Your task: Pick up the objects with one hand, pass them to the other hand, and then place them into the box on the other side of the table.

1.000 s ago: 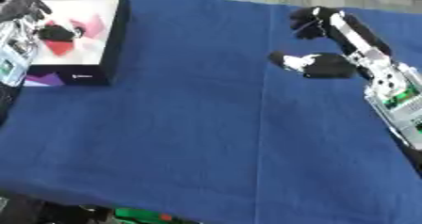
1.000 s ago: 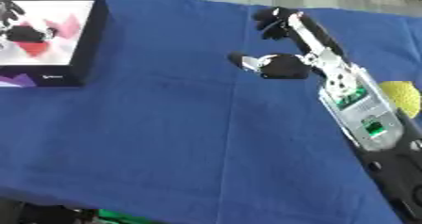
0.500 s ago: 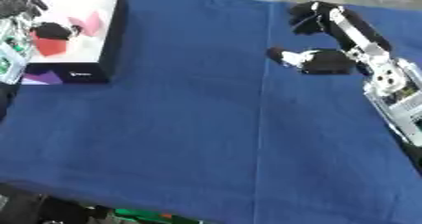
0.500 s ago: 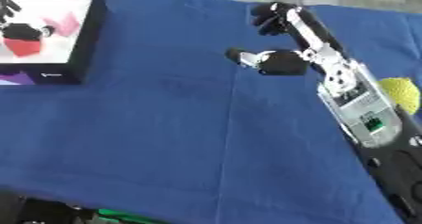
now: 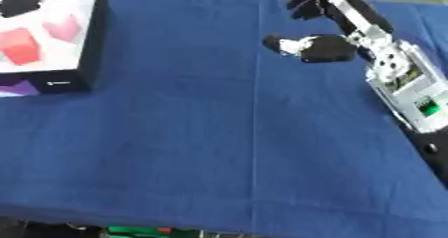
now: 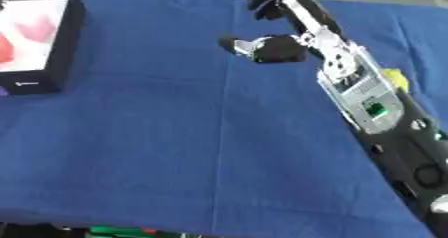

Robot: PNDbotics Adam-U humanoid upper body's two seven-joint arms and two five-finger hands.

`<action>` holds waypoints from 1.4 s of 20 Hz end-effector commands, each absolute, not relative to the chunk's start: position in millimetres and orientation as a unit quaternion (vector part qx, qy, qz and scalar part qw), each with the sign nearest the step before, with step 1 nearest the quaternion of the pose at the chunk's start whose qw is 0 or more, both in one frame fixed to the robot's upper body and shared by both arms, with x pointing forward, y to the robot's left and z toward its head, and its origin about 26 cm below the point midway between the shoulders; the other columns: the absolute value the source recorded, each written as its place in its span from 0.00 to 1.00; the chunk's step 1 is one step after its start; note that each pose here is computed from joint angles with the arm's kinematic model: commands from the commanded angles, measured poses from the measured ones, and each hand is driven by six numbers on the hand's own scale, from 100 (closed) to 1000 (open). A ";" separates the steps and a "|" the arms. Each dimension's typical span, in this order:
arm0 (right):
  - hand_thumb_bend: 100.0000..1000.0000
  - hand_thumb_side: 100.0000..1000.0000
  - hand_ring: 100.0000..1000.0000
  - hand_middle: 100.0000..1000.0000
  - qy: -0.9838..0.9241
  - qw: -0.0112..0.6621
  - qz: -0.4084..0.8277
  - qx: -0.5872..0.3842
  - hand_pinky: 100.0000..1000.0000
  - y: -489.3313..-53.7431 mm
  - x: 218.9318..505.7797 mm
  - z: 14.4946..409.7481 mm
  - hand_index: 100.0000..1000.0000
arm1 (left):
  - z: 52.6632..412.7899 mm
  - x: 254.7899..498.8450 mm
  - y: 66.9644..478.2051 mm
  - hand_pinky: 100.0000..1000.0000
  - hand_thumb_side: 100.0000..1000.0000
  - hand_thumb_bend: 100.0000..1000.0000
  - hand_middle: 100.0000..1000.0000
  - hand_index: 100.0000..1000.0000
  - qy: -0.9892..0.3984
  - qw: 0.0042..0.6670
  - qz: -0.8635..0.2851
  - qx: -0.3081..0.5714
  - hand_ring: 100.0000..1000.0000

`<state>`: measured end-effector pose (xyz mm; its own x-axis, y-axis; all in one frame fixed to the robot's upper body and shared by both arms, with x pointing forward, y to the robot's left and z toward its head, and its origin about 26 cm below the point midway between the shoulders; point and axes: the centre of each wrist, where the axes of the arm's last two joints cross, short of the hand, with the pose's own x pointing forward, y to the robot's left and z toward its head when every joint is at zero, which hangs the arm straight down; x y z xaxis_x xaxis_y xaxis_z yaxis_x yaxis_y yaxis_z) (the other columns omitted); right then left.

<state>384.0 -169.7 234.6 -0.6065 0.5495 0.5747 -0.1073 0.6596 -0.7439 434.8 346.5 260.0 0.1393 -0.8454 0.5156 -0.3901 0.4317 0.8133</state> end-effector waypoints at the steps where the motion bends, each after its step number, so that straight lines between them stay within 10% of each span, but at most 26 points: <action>1: 0.54 0.33 0.70 0.68 -0.812 0.408 0.384 -0.160 0.77 -182.3 380.3 254.0 0.79 | 284.8 423.0 344.2 0.82 0.32 0.00 0.57 0.69 -0.666 0.532 -0.191 0.488 0.60; 6: 0.44 0.37 0.73 0.73 -0.798 0.411 0.401 -0.185 0.78 -201.9 374.0 258.3 0.81 | 284.5 416.9 334.6 0.82 0.31 0.00 0.57 0.68 -0.687 0.519 -0.194 0.470 0.60; 7: 0.56 0.35 0.74 0.73 -0.794 0.413 0.404 -0.190 0.78 -206.6 372.7 259.4 0.81 | 284.9 416.0 333.6 0.82 0.31 0.00 0.57 0.68 -0.690 0.517 -0.194 0.468 0.60; 8: 0.42 0.39 0.74 0.74 -0.791 0.416 0.406 -0.194 0.79 -211.6 371.5 261.0 0.81 | 285.4 415.3 332.4 0.82 0.36 0.00 0.57 0.68 -0.692 0.515 -0.195 0.466 0.60; 10: 0.56 0.35 0.74 0.74 -0.785 0.420 0.406 -0.205 0.79 -222.1 369.2 265.5 0.81 | 287.2 413.7 329.4 0.82 0.32 0.00 0.56 0.68 -0.699 0.511 -0.195 0.460 0.60; 28: 0.54 0.40 0.76 0.76 -0.702 0.489 0.437 -0.276 0.81 -315.9 348.4 285.8 0.81 | 293.0 407.3 311.7 0.80 0.39 0.00 0.56 0.68 -0.733 0.497 -0.189 0.425 0.58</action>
<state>353.7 -307.0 268.1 -0.3658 0.7923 0.4884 -0.0792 0.4964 -0.8645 411.1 309.0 279.7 -0.1280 -0.8022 0.5832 -0.4064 0.5788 0.7070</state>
